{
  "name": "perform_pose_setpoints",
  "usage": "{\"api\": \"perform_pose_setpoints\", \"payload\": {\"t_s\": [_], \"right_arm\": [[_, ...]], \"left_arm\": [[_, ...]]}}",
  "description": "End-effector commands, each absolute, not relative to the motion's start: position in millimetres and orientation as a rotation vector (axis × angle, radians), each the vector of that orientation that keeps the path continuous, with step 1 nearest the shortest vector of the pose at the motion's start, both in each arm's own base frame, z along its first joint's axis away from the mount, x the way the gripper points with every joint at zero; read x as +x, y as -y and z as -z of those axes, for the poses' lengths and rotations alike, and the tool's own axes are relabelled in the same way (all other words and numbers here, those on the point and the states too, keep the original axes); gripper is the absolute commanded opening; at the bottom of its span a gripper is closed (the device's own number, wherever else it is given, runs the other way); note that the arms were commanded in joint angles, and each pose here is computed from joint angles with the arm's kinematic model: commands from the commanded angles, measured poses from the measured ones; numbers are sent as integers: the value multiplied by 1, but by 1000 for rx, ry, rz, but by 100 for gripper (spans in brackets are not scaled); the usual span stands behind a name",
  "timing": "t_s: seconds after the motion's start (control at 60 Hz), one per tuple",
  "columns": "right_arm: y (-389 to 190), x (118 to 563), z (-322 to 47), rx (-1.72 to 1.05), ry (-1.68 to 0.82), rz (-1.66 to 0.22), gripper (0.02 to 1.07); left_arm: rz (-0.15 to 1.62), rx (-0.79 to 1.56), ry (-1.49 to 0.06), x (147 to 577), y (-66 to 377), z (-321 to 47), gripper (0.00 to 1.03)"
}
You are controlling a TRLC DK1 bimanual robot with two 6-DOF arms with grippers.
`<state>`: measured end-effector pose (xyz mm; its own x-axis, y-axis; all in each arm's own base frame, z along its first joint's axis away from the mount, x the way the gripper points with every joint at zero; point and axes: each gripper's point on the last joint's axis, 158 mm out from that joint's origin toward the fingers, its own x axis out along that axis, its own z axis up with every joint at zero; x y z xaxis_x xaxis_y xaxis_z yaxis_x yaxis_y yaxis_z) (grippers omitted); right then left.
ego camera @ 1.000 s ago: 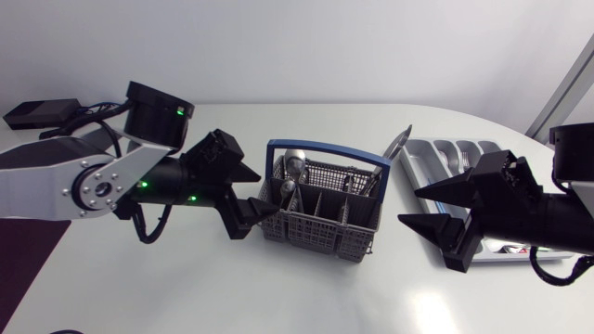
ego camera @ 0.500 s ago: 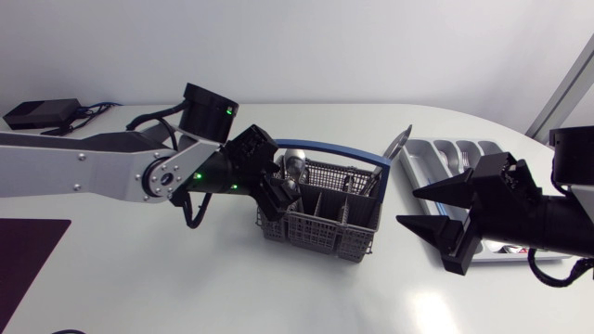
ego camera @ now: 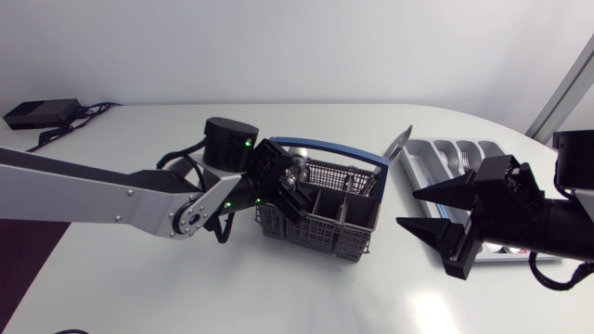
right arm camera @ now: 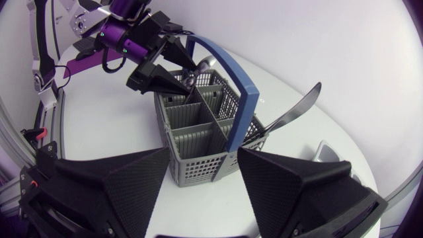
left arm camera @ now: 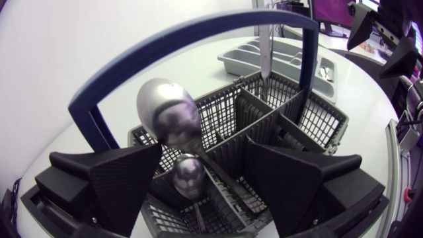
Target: Sort the cutlery from the basket into the organizer compartments.
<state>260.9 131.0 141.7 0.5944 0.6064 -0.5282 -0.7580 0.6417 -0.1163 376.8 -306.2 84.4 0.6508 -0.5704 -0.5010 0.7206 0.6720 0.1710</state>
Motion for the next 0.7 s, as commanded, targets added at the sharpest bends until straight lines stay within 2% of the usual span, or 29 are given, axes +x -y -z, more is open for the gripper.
{"api": "perform_pose_setpoints", "payload": {"t_s": [0.0, 0.25, 0.683], "right_arm": [[-135, 251, -131, -347, -496, -840, 77], [-140, 246, -128, -353, -496, -860, 77], [-146, 240, -123, -367, -500, -888, 77]], "left_arm": [[720, 385, -478, 368, 306, -58, 92], [698, 409, -408, 360, 328, -70, 92], [739, 226, -408, 381, 322, -84, 85]]}}
